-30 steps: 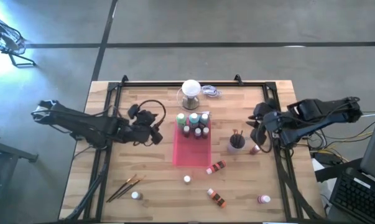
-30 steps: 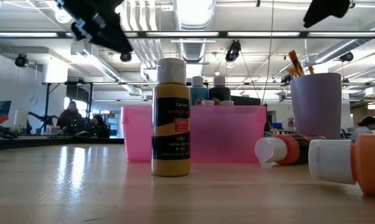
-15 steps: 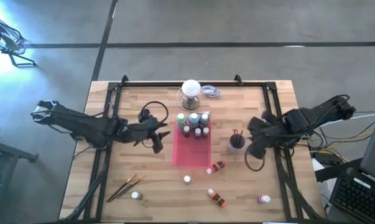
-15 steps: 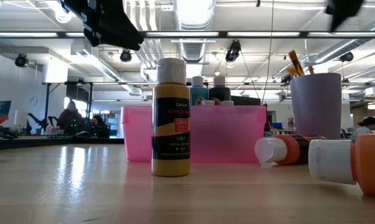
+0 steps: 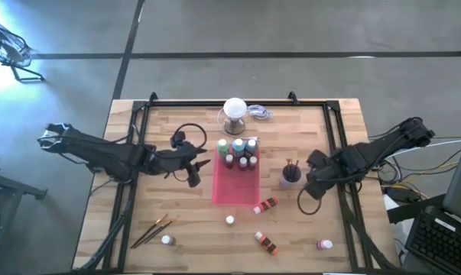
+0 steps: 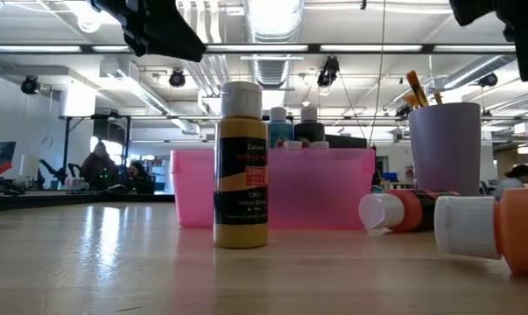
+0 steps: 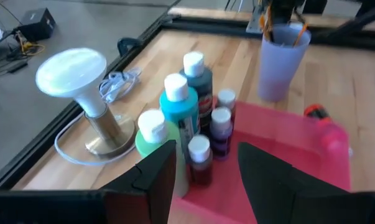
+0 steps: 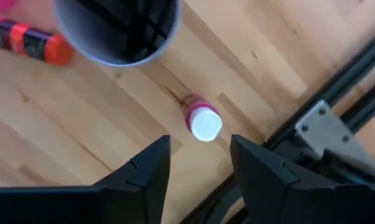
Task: Pick & Place Paint Supplies
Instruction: Put the small pink paint bottle into the red bin
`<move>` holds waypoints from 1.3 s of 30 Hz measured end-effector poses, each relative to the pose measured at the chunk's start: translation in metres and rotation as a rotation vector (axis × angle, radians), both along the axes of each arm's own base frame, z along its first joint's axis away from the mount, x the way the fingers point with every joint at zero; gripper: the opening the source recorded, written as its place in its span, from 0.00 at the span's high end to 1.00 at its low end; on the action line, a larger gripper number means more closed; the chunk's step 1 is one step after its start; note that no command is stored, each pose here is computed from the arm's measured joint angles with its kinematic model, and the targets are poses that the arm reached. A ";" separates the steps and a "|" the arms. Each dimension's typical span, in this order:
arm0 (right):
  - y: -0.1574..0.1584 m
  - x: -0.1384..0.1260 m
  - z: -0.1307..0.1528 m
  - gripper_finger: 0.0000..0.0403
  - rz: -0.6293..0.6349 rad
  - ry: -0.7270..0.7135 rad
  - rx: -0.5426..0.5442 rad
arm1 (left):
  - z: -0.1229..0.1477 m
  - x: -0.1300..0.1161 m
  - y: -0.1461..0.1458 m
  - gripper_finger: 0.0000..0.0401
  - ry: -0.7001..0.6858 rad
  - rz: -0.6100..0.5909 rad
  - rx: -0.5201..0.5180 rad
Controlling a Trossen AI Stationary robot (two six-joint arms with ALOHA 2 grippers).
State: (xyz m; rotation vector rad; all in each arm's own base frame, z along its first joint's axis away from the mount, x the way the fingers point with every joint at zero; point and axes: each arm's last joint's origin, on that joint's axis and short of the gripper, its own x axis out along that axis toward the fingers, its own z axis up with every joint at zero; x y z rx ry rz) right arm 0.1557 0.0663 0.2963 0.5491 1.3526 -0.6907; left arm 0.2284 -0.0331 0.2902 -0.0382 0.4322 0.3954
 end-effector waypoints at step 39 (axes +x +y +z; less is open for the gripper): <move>-0.003 -0.008 -0.074 0.48 -0.072 0.082 0.009 | -0.011 -0.002 0.000 0.56 0.023 0.033 -0.055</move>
